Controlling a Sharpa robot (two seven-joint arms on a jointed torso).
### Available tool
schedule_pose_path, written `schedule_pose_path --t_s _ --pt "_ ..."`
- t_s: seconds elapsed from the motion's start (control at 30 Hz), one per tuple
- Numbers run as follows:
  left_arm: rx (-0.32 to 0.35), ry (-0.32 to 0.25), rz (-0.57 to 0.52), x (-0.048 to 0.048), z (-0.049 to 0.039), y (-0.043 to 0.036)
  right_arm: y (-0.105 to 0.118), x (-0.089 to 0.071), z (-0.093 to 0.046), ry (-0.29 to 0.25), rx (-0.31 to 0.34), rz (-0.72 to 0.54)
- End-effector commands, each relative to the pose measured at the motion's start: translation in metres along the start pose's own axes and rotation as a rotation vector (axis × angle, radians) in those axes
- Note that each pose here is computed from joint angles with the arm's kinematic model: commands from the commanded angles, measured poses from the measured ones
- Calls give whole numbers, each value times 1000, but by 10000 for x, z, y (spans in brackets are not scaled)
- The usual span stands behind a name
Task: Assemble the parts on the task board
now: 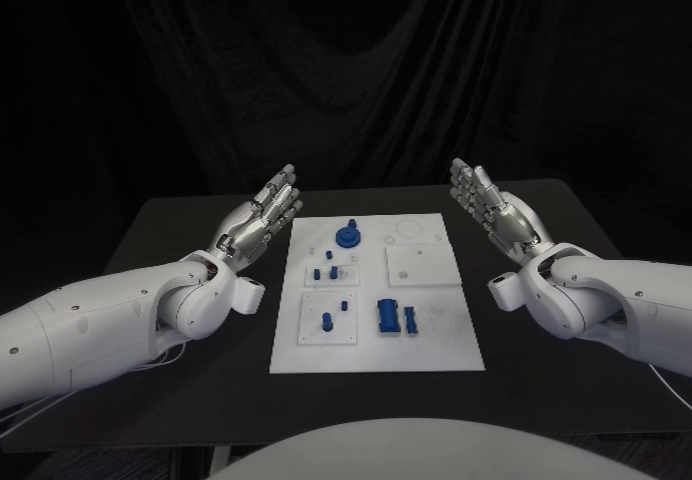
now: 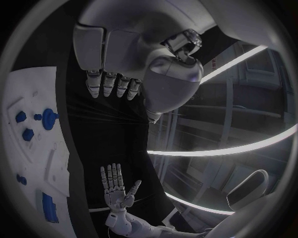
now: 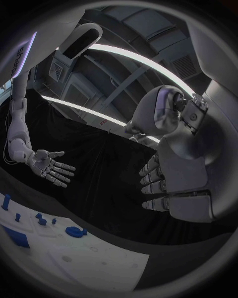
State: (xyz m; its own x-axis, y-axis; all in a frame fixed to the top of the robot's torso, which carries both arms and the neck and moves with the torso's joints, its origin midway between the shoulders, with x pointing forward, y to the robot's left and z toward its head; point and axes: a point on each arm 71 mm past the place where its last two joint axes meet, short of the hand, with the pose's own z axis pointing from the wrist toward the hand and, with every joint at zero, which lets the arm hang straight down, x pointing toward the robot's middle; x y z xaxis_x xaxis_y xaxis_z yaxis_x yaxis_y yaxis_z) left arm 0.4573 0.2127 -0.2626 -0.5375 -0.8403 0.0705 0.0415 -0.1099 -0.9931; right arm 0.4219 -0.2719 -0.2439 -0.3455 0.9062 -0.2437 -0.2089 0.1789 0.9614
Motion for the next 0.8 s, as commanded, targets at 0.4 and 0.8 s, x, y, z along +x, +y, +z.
schedule_pose_path --t_s 0.4,0.8 --pt "-17 -275 61 97 132 -168 200 425 589 -304 127 178" --pt "-64 -521 84 166 180 -337 249 534 694 -362 171 231"
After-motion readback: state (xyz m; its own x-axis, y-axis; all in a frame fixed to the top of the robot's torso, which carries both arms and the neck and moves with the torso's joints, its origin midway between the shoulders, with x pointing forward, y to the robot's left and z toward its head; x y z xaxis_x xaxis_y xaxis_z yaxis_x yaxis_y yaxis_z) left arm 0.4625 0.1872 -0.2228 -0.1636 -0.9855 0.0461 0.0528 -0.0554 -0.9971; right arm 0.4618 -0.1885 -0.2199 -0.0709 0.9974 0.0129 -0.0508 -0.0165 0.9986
